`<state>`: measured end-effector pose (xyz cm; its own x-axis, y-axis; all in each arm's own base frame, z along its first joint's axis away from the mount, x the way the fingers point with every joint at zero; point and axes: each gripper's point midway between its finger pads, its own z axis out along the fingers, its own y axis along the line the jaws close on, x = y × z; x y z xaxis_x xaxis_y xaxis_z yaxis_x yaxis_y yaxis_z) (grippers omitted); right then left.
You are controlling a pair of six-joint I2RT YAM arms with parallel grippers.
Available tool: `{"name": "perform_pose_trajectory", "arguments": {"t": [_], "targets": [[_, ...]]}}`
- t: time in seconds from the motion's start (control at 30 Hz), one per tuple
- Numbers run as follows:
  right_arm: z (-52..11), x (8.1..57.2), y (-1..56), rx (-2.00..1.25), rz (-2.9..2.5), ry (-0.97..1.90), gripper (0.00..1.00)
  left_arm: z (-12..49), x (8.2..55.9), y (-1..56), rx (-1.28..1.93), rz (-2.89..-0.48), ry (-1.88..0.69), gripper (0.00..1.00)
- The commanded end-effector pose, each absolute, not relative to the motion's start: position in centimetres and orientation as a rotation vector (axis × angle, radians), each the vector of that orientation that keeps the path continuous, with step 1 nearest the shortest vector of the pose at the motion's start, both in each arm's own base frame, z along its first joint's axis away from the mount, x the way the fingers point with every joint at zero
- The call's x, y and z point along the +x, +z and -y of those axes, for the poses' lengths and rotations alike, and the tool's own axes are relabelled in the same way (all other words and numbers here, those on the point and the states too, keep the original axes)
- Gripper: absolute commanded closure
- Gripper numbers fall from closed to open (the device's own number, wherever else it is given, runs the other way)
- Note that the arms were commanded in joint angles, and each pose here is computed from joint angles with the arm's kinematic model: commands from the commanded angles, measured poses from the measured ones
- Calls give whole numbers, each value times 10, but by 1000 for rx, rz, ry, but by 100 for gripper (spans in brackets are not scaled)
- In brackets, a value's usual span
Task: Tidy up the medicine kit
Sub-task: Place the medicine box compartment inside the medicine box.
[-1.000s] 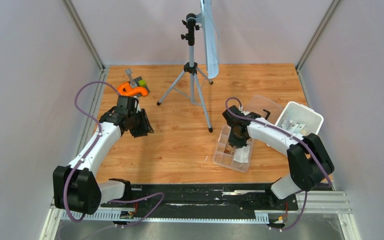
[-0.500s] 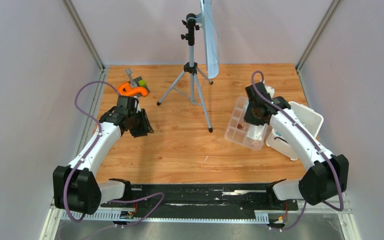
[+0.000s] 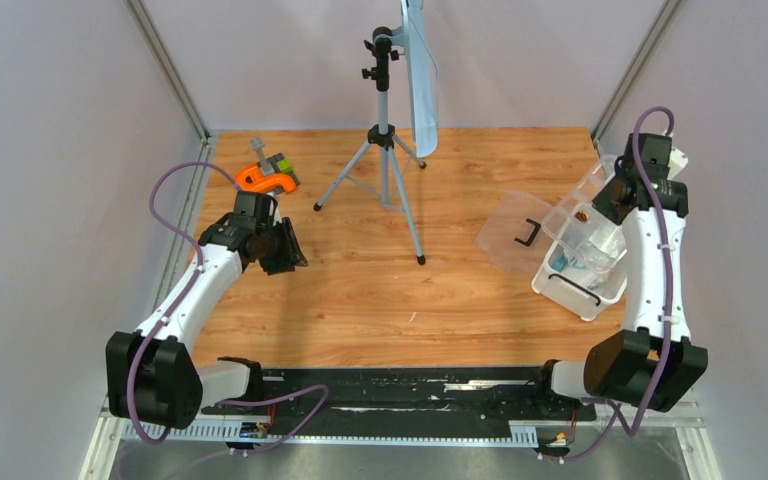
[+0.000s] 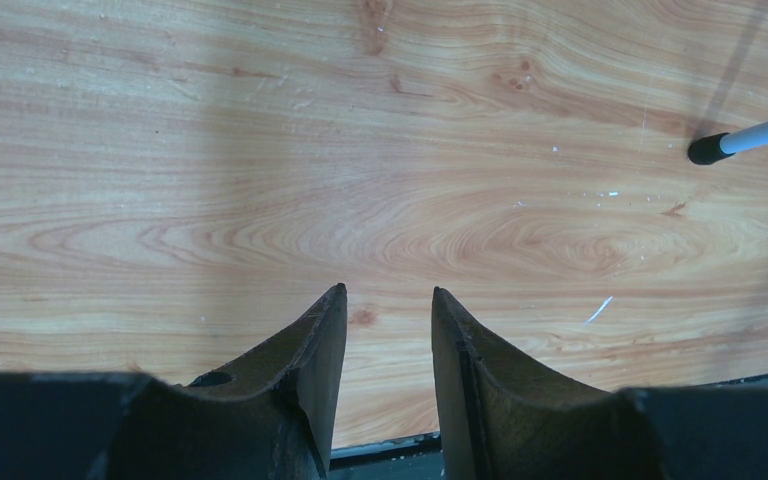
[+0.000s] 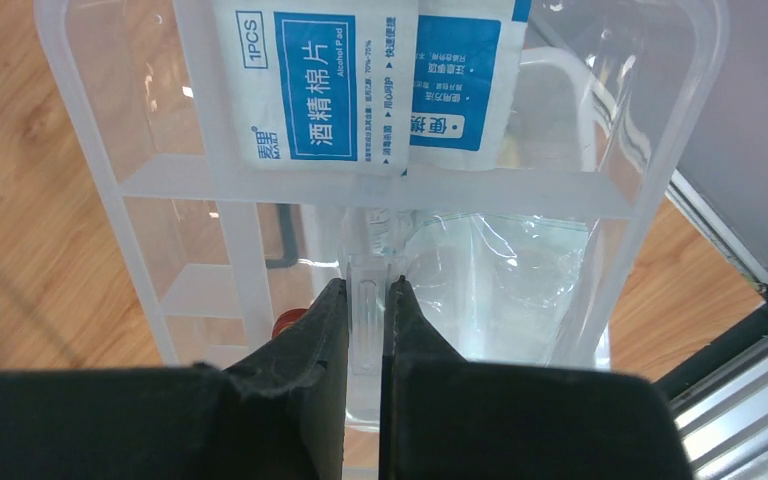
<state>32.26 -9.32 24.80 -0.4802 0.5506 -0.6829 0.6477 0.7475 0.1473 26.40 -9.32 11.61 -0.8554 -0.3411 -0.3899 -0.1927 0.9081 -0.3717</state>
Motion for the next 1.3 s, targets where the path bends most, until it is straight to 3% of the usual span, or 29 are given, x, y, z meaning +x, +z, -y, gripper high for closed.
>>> {"name": "perform_pose_trajectory", "arguments": {"t": [0.0,0.2,0.77,1.27], "targets": [[114,333,251,851,-2192,-179,100,93,272,130,-354,-2553,-465,55],[114,338,233,787,-2258,-160,100,92,270,128,-353,-2555,-459,55],[93,292,187,811,-2402,-108,100,92,272,128,-349,-2557,-457,55],[90,283,218,817,-2356,-101,100,96,277,130,-343,-2558,-475,55]]}}
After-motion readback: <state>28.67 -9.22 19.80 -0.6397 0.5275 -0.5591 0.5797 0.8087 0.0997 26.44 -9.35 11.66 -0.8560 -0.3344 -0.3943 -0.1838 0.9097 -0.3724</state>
